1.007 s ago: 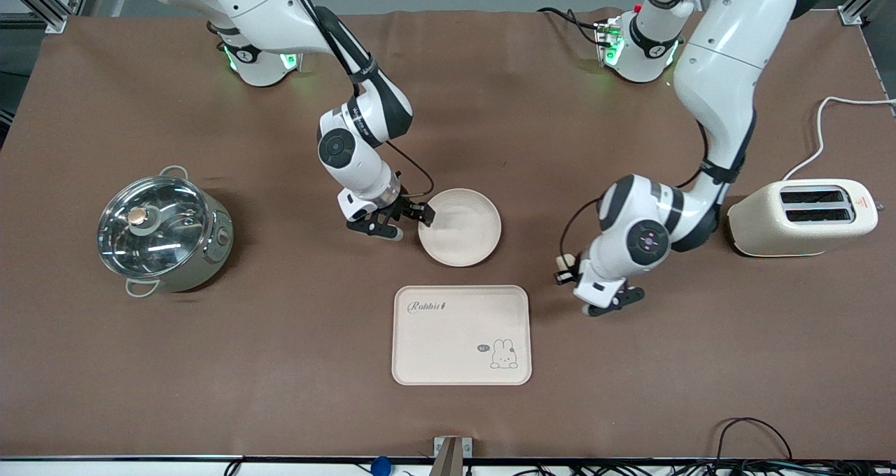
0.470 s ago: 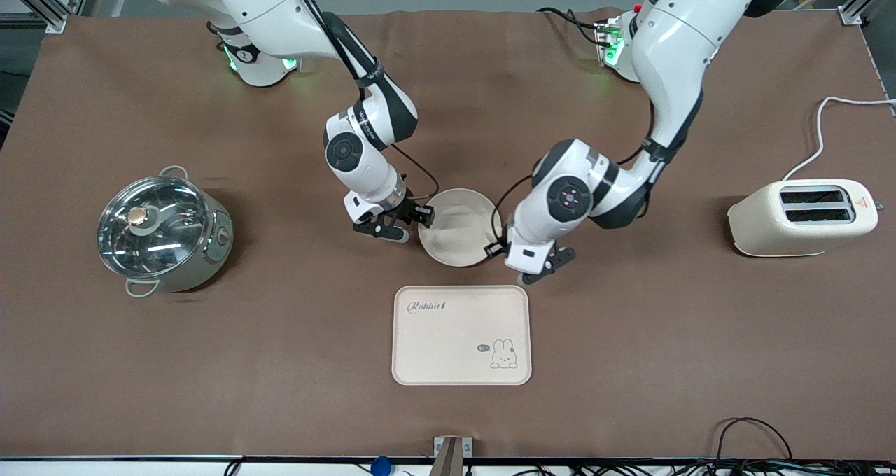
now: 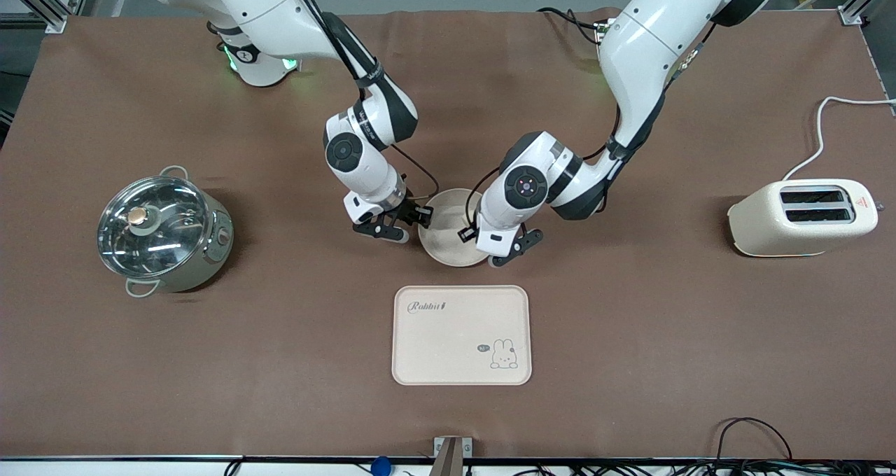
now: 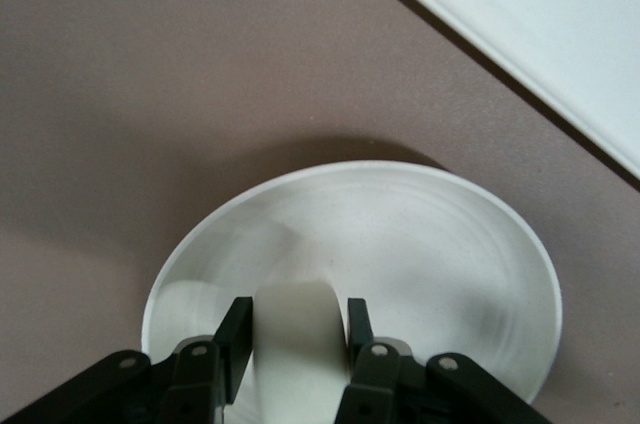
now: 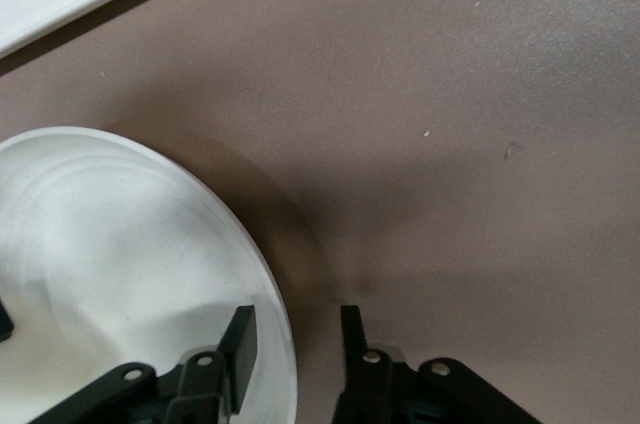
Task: Place bun in plate and plate on tray
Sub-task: 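Carry the bun over the plate while the right gripper grips the rim, then open the left gripper to drop the bun onto the plate, lift away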
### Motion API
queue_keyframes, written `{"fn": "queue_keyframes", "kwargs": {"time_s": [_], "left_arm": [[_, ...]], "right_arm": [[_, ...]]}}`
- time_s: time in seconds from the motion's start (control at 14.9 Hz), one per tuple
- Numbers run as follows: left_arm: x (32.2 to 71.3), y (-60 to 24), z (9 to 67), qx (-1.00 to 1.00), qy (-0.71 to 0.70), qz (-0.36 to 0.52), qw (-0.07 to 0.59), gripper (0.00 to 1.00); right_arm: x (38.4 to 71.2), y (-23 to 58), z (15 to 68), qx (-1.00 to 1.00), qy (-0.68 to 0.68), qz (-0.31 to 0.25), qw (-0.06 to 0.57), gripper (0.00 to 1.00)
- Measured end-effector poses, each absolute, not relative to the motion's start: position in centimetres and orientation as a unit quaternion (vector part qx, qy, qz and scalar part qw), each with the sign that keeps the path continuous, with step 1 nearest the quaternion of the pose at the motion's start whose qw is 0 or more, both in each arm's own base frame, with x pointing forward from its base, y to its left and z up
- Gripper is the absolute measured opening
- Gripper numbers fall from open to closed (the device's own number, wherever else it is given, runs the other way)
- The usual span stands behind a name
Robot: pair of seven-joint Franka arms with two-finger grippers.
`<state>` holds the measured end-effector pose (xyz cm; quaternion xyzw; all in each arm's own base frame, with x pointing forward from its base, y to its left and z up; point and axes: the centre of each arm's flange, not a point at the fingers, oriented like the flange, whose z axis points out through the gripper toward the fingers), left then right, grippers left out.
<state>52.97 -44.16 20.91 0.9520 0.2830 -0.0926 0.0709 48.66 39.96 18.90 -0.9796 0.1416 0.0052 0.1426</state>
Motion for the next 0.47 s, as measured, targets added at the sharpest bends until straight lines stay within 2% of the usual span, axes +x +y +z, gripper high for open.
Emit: {"fn": "queue_keyframes", "kwargs": {"time_s": [0.2,0.47], "left_arm": [[53.2,-44.3,21.0,0.951,0.286,-0.090,0.075,0.51],[56.1,-42.5,24.9,0.947,0.302,-0.067,0.087,0.87]], "right_arm": [[48.6,40.0,18.8,-0.980,0.142,0.006,0.142,0.40],[48.6,39.9,18.6,-0.980,0.142,0.007,0.141,0.38]]}}
